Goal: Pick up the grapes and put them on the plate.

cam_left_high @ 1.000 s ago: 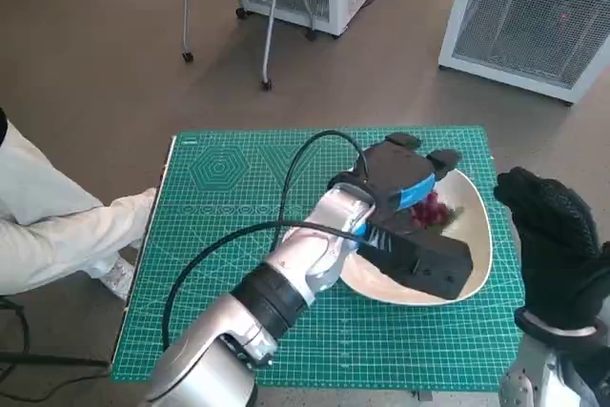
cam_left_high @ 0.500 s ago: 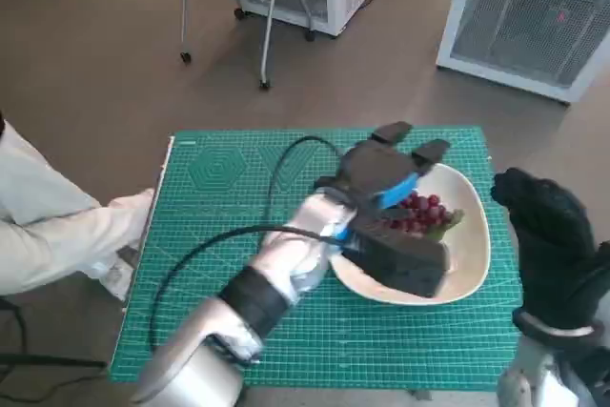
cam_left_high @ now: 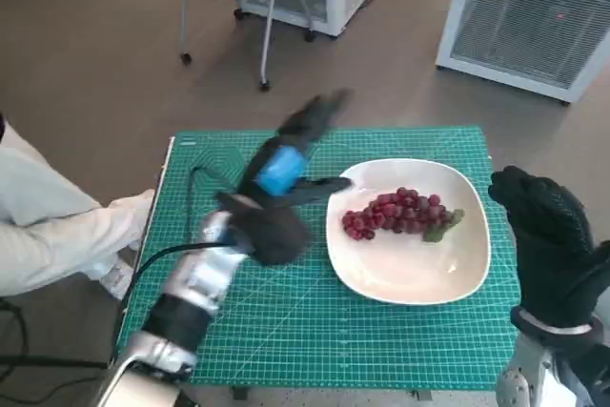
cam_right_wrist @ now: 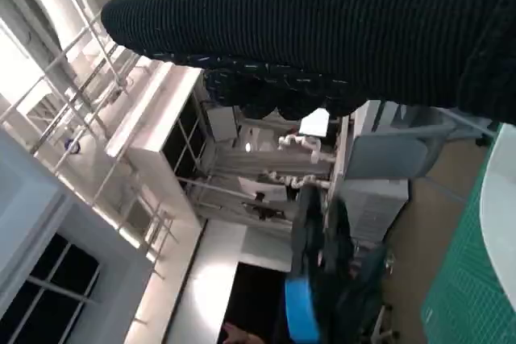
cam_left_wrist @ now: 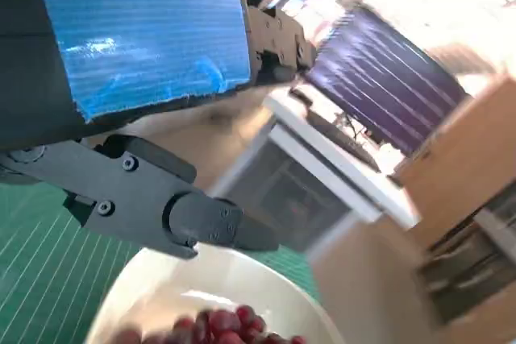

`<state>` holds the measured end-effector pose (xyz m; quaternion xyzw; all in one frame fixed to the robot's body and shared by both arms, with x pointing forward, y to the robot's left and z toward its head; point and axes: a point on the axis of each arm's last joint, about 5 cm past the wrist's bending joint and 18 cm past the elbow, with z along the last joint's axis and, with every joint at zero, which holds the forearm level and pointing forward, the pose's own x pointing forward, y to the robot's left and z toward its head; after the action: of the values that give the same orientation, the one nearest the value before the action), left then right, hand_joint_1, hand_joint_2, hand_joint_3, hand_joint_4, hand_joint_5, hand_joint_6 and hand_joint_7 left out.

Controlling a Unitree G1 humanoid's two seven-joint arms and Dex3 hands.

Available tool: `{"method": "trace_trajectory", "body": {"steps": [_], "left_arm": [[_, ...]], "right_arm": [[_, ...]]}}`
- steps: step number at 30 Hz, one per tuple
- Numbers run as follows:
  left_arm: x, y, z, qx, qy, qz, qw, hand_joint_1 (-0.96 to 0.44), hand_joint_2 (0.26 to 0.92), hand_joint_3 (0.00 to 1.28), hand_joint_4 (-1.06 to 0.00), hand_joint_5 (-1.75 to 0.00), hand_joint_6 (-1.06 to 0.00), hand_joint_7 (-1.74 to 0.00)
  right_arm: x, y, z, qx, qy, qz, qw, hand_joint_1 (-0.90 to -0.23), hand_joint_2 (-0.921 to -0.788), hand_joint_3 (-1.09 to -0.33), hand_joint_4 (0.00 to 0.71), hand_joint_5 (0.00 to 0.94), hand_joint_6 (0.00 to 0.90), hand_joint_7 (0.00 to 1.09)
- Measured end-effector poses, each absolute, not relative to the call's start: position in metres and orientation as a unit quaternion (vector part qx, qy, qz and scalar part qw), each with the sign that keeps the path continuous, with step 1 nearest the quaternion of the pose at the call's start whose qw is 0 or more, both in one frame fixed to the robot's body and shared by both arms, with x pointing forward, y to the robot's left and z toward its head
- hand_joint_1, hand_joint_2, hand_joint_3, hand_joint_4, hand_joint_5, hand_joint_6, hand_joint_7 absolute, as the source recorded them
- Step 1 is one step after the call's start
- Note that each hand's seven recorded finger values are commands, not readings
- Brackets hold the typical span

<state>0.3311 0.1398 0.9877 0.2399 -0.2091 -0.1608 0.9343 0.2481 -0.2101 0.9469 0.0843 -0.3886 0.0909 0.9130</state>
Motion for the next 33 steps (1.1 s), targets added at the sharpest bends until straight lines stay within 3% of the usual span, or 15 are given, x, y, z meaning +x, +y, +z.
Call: {"method": "trace_trajectory", "body": {"steps": [8,14,24,33], "left_arm": [[0.316,0.174,0.969,0.056,-0.194,-0.201,0.959,-0.47,0.921,0.18,-0.05,-0.01,-0.14,-0.05],[0.291,0.200,0.954,-0.051,-0.241,-0.199,0.948,-0.25,0.921,0.13,-0.08,-0.01,-0.18,-0.07],[0.269,0.211,0.938,-0.061,-0.260,-0.170,0.949,0.03,0.921,0.15,-0.11,-0.02,-0.19,-0.08],[0.267,0.207,0.937,-0.053,-0.263,-0.173,0.948,0.08,0.921,0.19,-0.14,-0.02,-0.19,-0.09]], "right_arm": [[0.249,-0.208,0.950,0.085,-0.393,0.094,0.911,-0.410,-0.921,-0.563,0.562,0.233,0.295,0.78],[0.249,-0.204,0.950,0.092,-0.390,0.094,0.911,-0.412,-0.921,-0.560,0.563,0.232,0.304,0.78],[0.249,-0.200,0.951,0.086,-0.384,0.098,0.914,-0.413,-0.921,-0.565,0.563,0.233,0.303,0.78],[0.249,-0.199,0.952,0.086,-0.382,0.098,0.915,-0.414,-0.921,-0.567,0.562,0.234,0.302,0.78]]}}
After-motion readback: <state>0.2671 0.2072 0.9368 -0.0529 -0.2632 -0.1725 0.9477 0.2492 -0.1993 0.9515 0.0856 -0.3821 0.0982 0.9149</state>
